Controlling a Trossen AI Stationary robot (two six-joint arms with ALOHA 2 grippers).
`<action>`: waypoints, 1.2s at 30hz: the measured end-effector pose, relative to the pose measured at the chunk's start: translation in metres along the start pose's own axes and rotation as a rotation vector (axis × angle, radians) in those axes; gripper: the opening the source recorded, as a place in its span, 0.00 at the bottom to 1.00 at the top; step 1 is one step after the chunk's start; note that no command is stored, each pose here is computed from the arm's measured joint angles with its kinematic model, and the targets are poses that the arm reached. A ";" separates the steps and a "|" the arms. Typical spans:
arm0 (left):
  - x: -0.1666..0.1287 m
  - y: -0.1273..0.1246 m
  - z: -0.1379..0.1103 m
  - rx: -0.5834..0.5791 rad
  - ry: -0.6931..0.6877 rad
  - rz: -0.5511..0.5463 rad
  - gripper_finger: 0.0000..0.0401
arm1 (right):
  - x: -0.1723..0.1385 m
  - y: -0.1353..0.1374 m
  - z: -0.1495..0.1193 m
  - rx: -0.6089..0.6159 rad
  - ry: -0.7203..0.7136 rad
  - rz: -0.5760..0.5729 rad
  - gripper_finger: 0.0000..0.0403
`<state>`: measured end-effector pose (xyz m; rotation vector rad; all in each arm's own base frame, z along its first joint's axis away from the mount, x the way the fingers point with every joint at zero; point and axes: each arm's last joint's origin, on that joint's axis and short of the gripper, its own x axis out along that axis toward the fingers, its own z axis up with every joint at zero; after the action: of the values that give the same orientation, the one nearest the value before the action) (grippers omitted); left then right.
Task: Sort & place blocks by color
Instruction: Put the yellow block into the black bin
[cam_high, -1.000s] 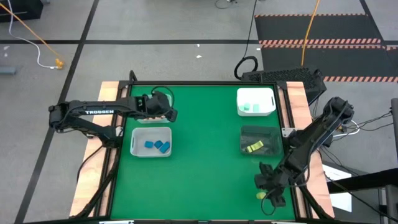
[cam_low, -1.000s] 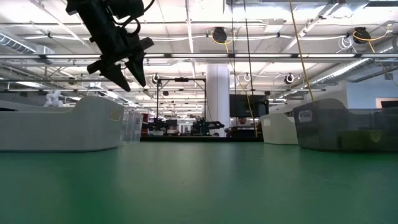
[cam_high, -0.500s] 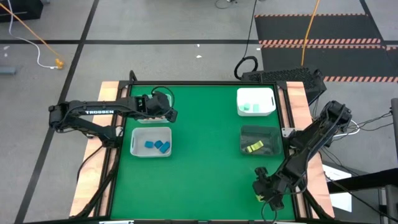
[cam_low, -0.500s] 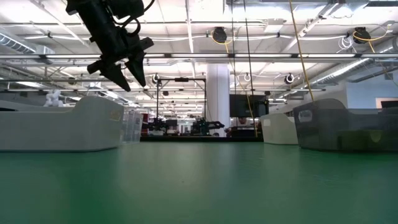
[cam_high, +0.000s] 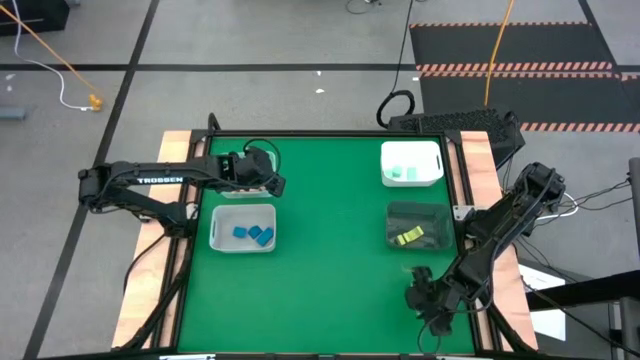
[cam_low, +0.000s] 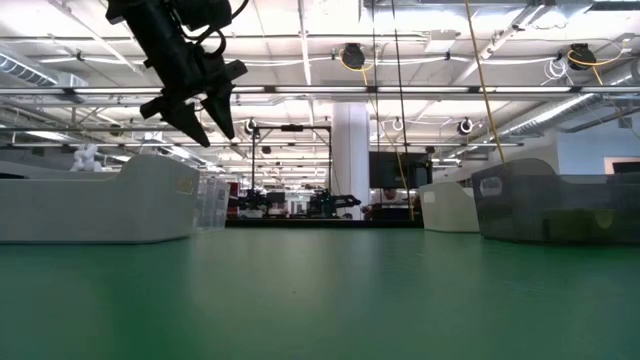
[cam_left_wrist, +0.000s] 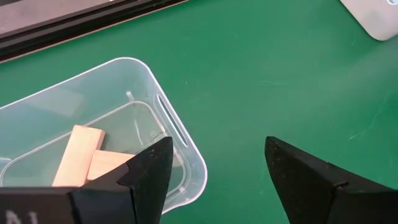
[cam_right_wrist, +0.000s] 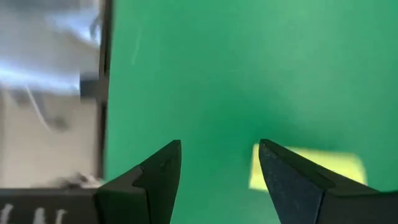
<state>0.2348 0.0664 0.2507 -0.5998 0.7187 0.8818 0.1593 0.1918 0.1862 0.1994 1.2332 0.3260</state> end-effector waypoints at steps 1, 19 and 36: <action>0.000 0.000 0.000 -0.001 0.000 0.000 0.64 | 0.000 -0.001 0.000 0.096 0.004 -0.001 0.51; 0.000 0.000 0.000 -0.008 0.000 0.000 0.64 | -0.001 -0.005 -0.013 1.499 0.036 -0.141 0.51; 0.000 0.000 0.000 0.005 0.000 0.000 0.64 | 0.026 -0.025 -0.006 1.497 -0.002 -0.321 0.51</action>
<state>0.2349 0.0664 0.2505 -0.5953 0.7211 0.8799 0.1643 0.1776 0.1528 1.2496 1.2622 -0.9430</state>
